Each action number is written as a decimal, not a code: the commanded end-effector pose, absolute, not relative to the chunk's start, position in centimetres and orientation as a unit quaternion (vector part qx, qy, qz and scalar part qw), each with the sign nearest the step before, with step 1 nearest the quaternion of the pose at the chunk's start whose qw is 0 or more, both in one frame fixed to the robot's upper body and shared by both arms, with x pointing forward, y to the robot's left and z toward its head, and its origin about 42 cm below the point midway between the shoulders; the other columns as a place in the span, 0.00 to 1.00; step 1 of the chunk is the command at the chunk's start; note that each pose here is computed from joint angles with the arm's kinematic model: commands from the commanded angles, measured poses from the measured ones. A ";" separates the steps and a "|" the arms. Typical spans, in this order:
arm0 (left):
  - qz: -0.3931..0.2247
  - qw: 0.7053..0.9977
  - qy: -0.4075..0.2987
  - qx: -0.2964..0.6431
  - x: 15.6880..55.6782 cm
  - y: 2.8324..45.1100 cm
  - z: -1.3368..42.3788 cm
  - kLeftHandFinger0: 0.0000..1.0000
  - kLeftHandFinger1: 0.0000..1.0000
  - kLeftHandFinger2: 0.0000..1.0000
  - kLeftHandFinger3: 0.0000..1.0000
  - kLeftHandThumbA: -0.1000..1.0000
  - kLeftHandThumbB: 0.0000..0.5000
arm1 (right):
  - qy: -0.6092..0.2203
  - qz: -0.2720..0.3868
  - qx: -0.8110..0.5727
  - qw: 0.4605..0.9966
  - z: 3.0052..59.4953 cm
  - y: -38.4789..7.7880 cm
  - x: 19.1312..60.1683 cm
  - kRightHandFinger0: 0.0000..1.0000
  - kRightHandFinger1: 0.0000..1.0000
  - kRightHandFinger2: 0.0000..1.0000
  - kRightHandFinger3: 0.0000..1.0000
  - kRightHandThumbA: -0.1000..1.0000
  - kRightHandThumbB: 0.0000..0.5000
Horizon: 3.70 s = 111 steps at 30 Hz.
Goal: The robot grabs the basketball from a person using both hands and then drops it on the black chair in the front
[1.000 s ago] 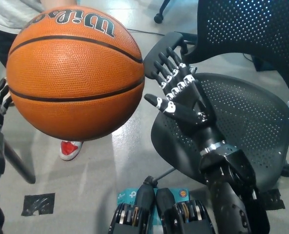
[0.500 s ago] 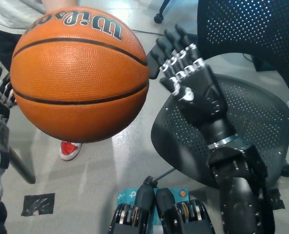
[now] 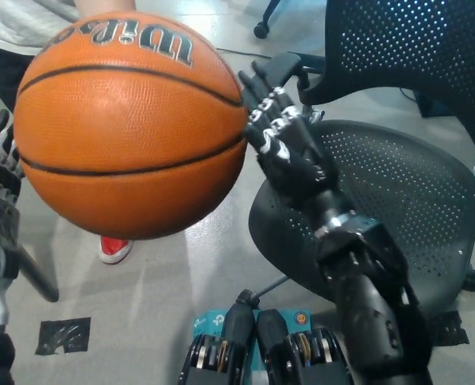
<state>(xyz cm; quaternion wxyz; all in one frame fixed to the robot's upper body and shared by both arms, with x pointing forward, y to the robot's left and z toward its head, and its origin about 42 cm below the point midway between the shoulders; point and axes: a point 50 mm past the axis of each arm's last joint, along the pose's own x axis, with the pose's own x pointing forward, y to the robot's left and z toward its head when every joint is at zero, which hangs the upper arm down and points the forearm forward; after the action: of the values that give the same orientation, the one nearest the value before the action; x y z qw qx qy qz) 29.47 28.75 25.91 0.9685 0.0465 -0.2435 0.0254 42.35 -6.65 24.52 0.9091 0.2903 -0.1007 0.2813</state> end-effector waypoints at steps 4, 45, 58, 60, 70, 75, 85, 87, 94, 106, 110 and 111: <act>0.008 0.960 -0.275 0.051 29.3 27.4 27.5 1.00 1.00 1.00 1.00 1.00 0.34 | -0.186 0.272 0.143 0.933 26.9 -3.4 43.8 1.00 1.00 1.00 1.00 1.00 0.83; -0.048 0.977 -0.207 0.009 35.8 16.4 27.9 1.00 1.00 1.00 1.00 1.00 0.28 | -0.252 0.240 0.113 0.931 25.8 5.5 38.4 1.00 1.00 1.00 1.00 1.00 0.42; -0.068 0.953 -0.293 0.023 36.9 12.0 36.7 1.00 1.00 1.00 1.00 1.00 0.39 | -0.344 0.209 0.117 0.908 34.2 1.1 38.8 1.00 1.00 1.00 1.00 1.00 0.51; -0.084 0.951 -0.296 0.019 37.4 10.5 37.8 1.00 1.00 1.00 1.00 1.00 0.40 | -0.349 0.205 0.117 0.907 35.3 -0.3 39.1 1.00 1.00 1.00 1.00 1.00 0.54; -0.122 0.949 -0.286 0.045 40.1 6.1 39.1 1.00 1.00 1.00 1.00 1.00 0.35 | -0.343 0.161 0.108 0.919 36.3 -5.2 40.7 1.00 1.00 1.00 1.00 1.00 0.49; -0.154 0.957 -0.238 0.066 42.7 1.7 37.3 1.00 1.00 1.00 1.00 1.00 0.25 | -0.315 0.118 0.120 0.934 34.3 -10.0 42.4 1.00 1.00 1.00 1.00 1.00 0.40; -0.177 0.968 -0.151 0.094 46.0 -3.8 33.2 1.00 1.00 1.00 1.00 1.00 0.25 | -0.210 0.080 0.202 0.953 29.5 -14.4 44.7 1.00 1.00 1.00 1.00 1.00 0.45; -0.183 0.973 -0.114 0.082 46.9 -5.3 31.6 1.00 1.00 1.00 1.00 1.00 0.25 | -0.169 0.063 0.232 0.956 27.8 -15.8 45.4 1.00 1.00 1.00 1.00 1.00 0.49; -0.198 0.973 -0.055 0.104 48.2 -7.4 28.4 1.00 1.00 1.00 1.00 1.00 0.29 | -0.128 0.035 0.247 0.960 24.1 -17.5 46.1 1.00 1.00 1.00 1.00 1.00 0.47; -0.222 0.964 -0.013 0.148 49.1 -8.3 26.0 1.00 1.00 1.00 1.00 1.00 0.32 | -0.077 0.009 0.269 0.960 21.2 -18.6 46.7 1.00 1.00 1.00 1.00 1.00 0.47; -0.228 0.963 0.002 0.144 49.2 -8.3 25.4 1.00 1.00 1.00 1.00 1.00 0.28 | -0.085 0.006 0.262 0.961 20.3 -18.7 47.2 1.00 1.00 1.00 1.00 1.00 0.44; -0.227 0.963 0.003 0.142 49.3 -8.2 25.4 1.00 1.00 1.00 1.00 1.00 0.28 | -0.085 0.006 0.256 0.963 20.3 -18.7 47.4 1.00 1.00 1.00 1.00 1.00 0.45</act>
<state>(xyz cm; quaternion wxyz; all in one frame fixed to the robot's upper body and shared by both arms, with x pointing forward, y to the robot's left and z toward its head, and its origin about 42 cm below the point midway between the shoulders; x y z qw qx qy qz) 51.13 0.08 19.98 0.9761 0.1584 0.0979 -0.1126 44.61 -23.58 14.82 0.9600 0.2494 0.0045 -0.1268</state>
